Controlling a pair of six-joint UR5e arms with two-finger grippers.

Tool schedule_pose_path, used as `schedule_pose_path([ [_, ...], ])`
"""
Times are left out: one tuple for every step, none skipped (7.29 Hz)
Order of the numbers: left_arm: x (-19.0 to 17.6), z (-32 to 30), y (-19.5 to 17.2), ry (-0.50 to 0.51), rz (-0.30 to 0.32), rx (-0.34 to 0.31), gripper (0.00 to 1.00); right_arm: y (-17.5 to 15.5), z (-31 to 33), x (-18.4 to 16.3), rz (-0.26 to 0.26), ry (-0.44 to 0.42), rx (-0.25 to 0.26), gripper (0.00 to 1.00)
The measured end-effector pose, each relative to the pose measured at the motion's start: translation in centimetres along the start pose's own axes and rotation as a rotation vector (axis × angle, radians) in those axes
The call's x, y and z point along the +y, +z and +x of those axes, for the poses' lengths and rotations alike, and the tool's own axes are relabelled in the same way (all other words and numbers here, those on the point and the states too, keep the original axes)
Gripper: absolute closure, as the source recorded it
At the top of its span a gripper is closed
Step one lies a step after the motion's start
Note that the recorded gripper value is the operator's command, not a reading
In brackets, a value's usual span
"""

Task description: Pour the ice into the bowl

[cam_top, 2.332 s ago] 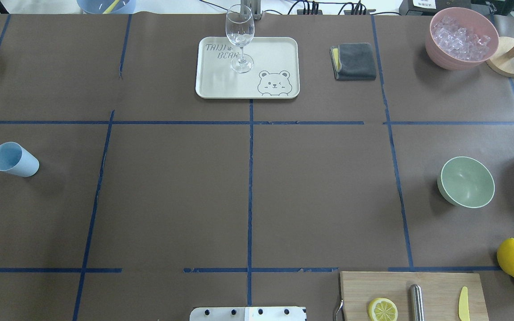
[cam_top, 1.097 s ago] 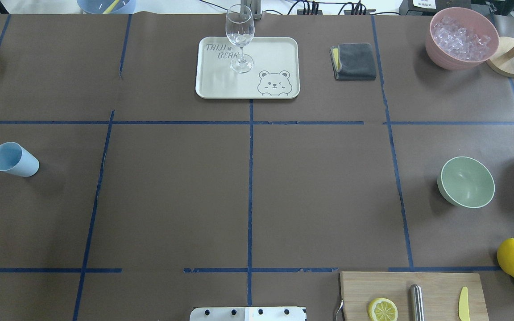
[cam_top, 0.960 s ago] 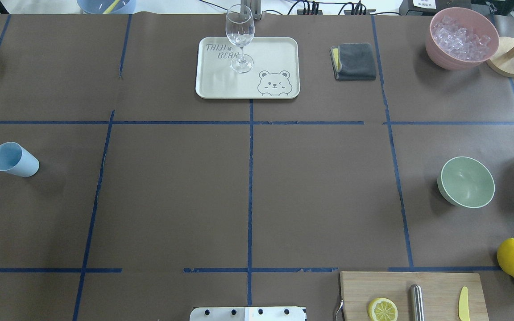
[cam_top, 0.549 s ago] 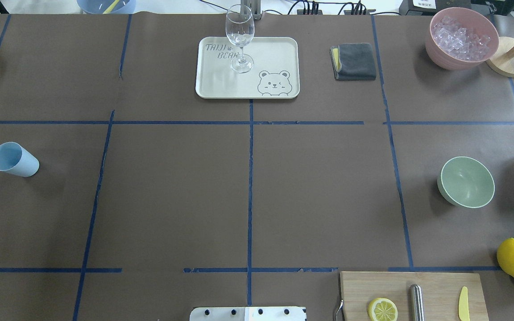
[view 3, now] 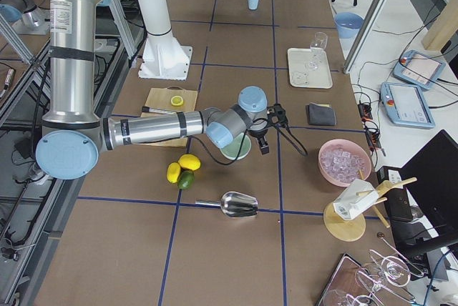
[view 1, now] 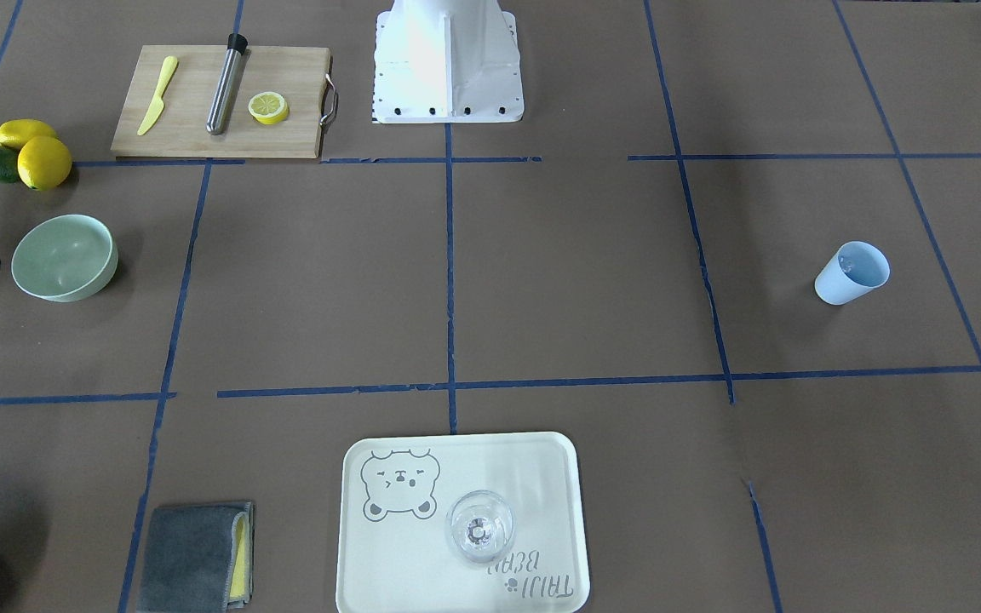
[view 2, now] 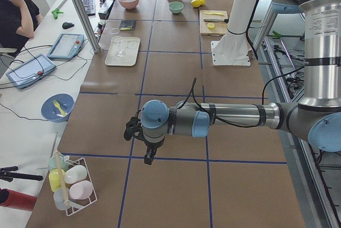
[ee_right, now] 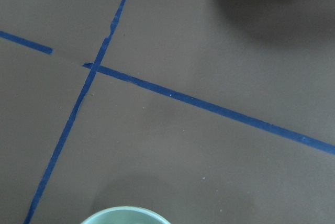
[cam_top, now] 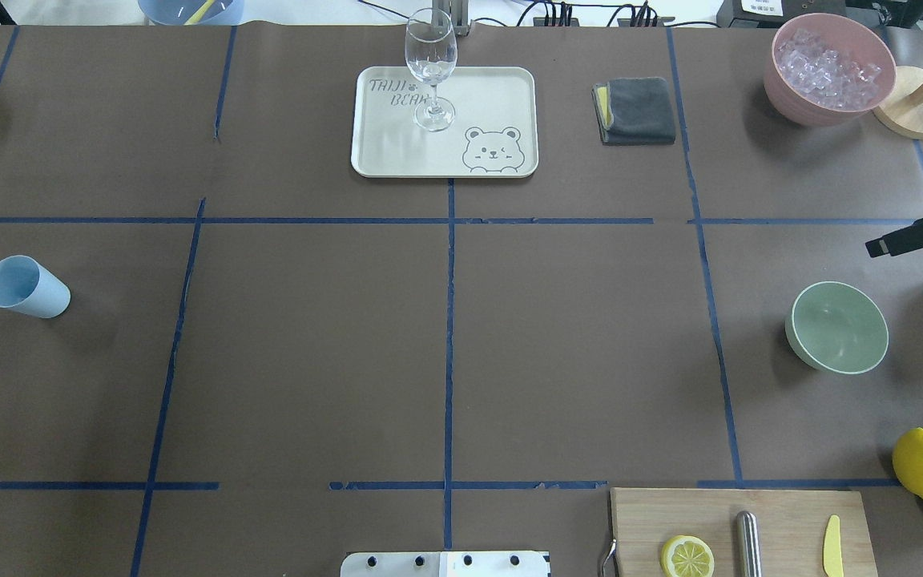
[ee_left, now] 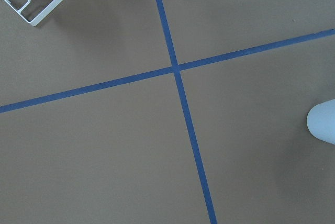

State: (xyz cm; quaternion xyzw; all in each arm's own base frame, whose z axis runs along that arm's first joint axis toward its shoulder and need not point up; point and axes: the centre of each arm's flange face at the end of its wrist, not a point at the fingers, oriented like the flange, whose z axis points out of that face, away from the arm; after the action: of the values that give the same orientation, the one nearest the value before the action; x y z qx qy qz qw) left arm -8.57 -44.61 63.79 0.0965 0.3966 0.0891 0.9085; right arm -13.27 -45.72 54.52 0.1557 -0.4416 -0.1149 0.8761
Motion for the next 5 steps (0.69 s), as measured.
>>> schedule_pose_path([
  [0.0,0.0,0.0,0.0,0.0,0.0,0.0,1.8,-0.5,2.0,-0.002,0.008,0.004,0.04],
  [0.0,0.0,0.0,0.0,0.0,0.0,0.0,3.7,-0.3,3.5,-0.019,0.009,0.021,0.08],
  [0.1,0.0,0.0,-0.001,-0.001,0.0,0.0,5.0,-0.2,4.4,-0.035,0.003,0.039,0.3],
  [0.1,0.0,0.1,-0.001,-0.002,0.0,0.0,5.9,-0.2,5.0,-0.049,-0.003,0.05,0.69],
  [0.1,0.0,0.1,-0.001,-0.002,0.001,0.0,6.5,-0.3,5.5,-0.061,-0.009,0.053,1.0],
])
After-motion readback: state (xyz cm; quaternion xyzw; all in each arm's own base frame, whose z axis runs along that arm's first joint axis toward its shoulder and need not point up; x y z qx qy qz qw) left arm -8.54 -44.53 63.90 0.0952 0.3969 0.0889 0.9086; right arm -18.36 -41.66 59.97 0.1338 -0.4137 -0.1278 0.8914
